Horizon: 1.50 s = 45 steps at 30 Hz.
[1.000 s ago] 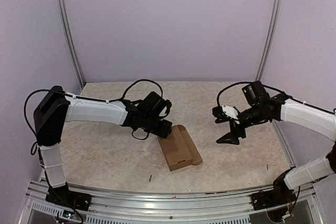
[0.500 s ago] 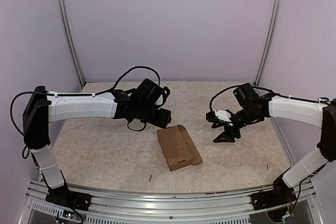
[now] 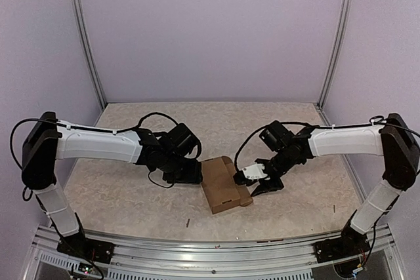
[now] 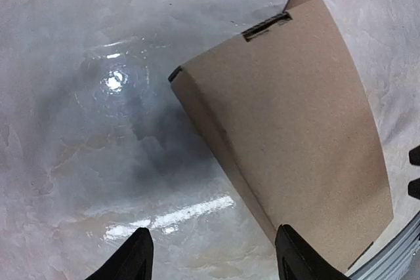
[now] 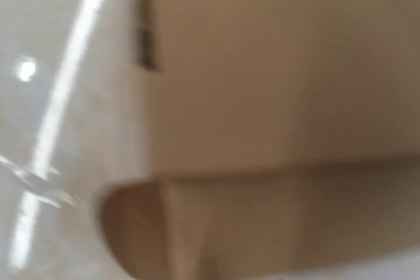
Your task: Fold the paper box
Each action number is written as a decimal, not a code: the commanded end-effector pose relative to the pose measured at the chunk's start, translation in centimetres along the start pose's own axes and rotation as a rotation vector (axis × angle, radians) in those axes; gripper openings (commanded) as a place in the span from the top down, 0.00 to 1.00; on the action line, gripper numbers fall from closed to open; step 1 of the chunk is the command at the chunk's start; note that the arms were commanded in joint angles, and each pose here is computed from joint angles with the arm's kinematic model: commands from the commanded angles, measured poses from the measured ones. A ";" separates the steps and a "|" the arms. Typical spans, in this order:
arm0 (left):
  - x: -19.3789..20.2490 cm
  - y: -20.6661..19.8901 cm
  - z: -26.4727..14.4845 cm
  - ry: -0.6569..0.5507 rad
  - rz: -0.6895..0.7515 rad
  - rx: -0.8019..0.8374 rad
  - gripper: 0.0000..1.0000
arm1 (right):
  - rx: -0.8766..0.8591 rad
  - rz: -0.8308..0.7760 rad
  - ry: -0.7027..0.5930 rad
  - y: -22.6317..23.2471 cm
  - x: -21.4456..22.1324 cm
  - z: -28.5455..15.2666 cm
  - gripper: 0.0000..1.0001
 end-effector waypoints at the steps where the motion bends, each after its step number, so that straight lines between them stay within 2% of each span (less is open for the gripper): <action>1: -0.9 -0.2 1.4 -0.011 -0.084 0.102 0.38 | -0.046 -0.047 0.047 2.4 -0.3 1.5 0.62; 7: -3.2 -0.2 3.3 0.007 0.000 0.137 0.38 | -0.112 -0.101 0.137 4.7 -0.9 4.6 0.66; 12: -6.0 1.1 5.7 0.013 0.054 0.169 0.44 | -0.144 -0.140 0.143 6.3 -2.4 6.0 0.66; 16: -9.5 1.0 6.7 -0.017 0.141 0.235 0.46 | -0.126 -0.120 0.118 5.5 -4.5 6.7 0.66; 20: -11.2 1.5 8.0 -0.021 0.232 0.238 0.46 | -0.107 -0.084 0.097 4.1 -6.7 7.1 0.64; 24: -12.0 2.1 9.3 -0.006 0.295 0.234 0.46 | -0.135 -0.067 0.081 3.6 -8.0 4.9 0.62; 27: -12.4 1.2 9.4 -0.044 0.408 0.273 0.45 | -0.146 -0.025 -0.006 2.6 -8.6 0.4 0.61; 32: -12.8 -3.3 7.9 -0.220 0.757 0.466 0.45 | -0.110 0.142 -0.163 -3.0 -5.7 -7.6 0.58; 35: -14.5 -5.8 6.4 -0.343 0.853 0.554 0.44 | -0.023 0.273 -0.197 -7.6 -1.8 -10.6 0.58; 38: -17.2 -6.8 6.1 -0.425 0.877 0.552 0.43 | 0.119 0.415 -0.209 -12.8 2.3 -12.1 0.55; 42: -20.9 -5.0 5.0 -0.532 0.809 0.304 0.41 | 0.279 0.512 -0.166 -18.2 5.7 -11.4 0.55; 43: -21.6 -4.6 3.0 -0.570 0.772 0.247 0.40 | 0.304 0.522 -0.160 -19.0 6.0 -11.1 0.55; 45: -20.4 -3.6 1.2 -0.564 0.689 0.165 0.40 | 0.351 0.556 -0.162 -21.0 6.4 -10.5 0.55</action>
Point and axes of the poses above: each gripper's point midway between its finger pads, its own z axis out along the fingers, its own y axis along the line the jaws close on, x = y × z, the point moved 3 cm from there along -z, back along the fingers, and after that the axes turned 15 degrees about z, right-handed, at the moved point
